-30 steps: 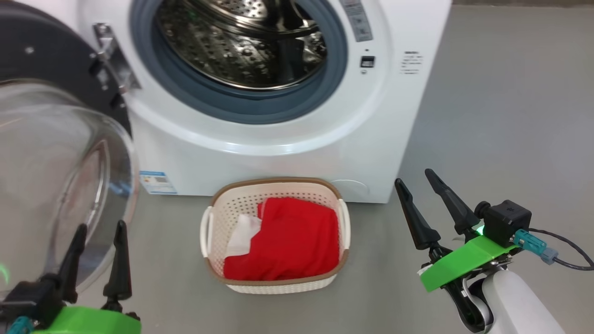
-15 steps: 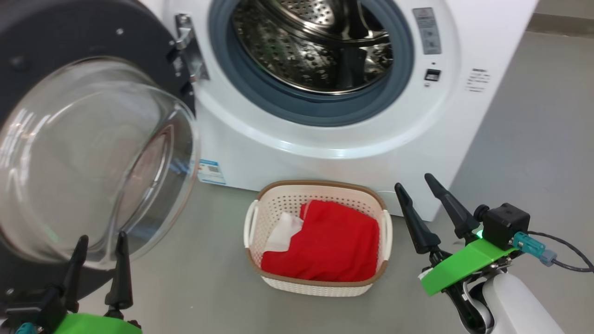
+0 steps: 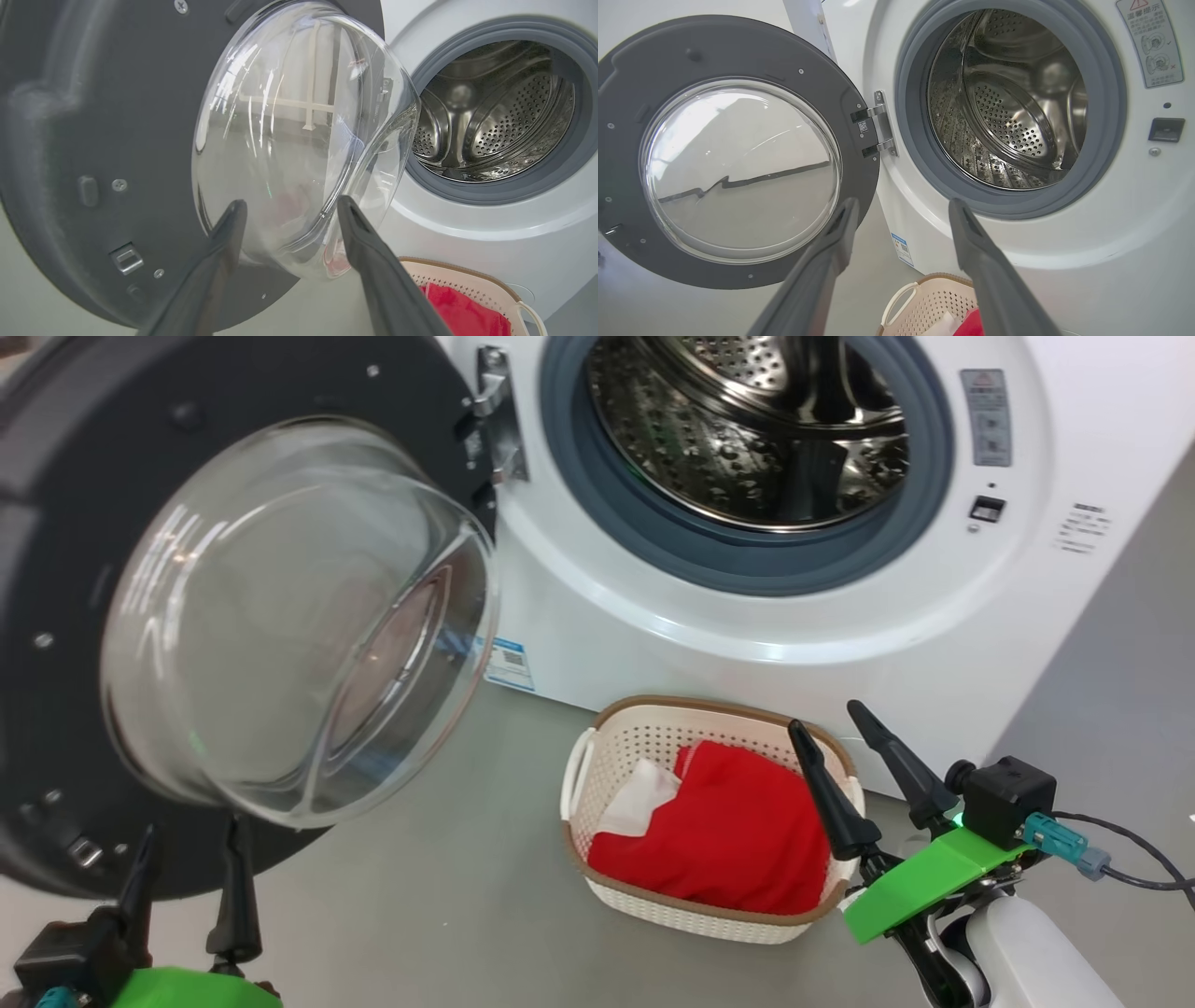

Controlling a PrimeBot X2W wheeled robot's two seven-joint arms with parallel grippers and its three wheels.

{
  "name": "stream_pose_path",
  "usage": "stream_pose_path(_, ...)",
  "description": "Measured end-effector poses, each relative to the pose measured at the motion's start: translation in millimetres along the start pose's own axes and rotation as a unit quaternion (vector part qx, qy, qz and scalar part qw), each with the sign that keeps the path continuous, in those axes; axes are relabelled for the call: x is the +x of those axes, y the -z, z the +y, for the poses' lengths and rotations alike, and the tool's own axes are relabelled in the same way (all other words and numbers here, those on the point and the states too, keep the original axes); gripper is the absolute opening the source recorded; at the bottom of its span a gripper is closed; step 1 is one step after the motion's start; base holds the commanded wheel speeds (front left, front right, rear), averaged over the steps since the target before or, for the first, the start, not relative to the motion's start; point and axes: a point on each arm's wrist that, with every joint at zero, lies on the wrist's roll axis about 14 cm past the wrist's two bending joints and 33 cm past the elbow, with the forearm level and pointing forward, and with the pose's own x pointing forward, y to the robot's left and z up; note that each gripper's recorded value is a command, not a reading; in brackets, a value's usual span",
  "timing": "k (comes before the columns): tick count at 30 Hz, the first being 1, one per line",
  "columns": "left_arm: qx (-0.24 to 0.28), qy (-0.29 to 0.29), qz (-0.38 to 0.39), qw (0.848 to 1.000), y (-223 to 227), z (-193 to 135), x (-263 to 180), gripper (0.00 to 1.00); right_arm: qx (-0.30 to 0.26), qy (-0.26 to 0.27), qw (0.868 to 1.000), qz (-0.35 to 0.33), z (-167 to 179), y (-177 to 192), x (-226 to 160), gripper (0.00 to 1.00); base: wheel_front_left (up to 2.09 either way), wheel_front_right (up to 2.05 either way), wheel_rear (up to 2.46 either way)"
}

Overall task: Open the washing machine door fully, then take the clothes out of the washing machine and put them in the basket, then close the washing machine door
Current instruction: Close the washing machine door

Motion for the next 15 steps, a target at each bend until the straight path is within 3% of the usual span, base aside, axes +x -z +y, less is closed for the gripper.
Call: stream_pose_path(15, 0.004, -0.071, 0.005, 0.997, 0.4, 35.5, -29.3, 1.0, 0.008, -0.054, 0.998, 0.01, 37.4, 9.3, 20.9, 1.0, 0.0, 0.0, 0.0)
